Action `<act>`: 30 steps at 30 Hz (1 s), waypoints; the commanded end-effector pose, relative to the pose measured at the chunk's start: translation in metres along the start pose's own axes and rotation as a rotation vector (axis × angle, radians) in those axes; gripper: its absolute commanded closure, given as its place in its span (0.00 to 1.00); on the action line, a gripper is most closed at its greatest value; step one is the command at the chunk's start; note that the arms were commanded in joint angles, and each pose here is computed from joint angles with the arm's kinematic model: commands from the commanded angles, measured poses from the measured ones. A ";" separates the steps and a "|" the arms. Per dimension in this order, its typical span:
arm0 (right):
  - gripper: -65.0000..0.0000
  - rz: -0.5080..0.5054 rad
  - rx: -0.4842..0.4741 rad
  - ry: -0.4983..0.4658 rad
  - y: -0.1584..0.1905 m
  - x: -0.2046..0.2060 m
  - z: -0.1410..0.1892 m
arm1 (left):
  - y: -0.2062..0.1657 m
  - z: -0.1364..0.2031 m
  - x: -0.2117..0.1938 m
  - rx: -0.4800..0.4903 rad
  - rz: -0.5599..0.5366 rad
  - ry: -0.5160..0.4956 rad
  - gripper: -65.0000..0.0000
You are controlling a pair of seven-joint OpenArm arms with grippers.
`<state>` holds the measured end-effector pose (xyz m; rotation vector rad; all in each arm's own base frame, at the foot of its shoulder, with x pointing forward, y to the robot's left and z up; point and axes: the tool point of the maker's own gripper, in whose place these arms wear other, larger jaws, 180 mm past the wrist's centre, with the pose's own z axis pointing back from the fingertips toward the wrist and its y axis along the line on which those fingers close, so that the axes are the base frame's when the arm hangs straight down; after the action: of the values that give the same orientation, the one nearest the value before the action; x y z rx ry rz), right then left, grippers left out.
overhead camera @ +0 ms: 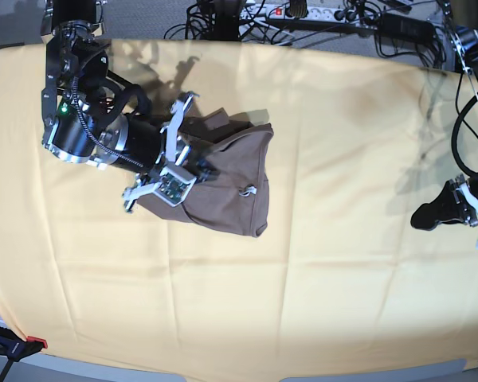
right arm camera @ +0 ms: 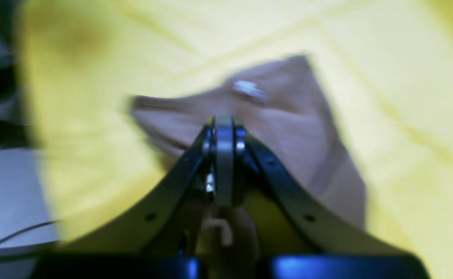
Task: Fold the T-shirt properly
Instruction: 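Hold the folded bundle with both grippers and press it into a square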
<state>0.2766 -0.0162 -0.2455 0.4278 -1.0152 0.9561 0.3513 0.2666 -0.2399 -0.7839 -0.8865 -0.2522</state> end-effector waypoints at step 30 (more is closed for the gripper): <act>1.00 -0.237 -0.141 0.103 -0.170 -0.053 -0.030 | -0.269 -0.141 -0.147 -0.657 -0.666 0.479 1.00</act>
<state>0.4131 -0.1109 -0.3068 0.3705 -0.8473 0.6788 0.2035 -0.0368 -0.2828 -0.9296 -0.5312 -1.3077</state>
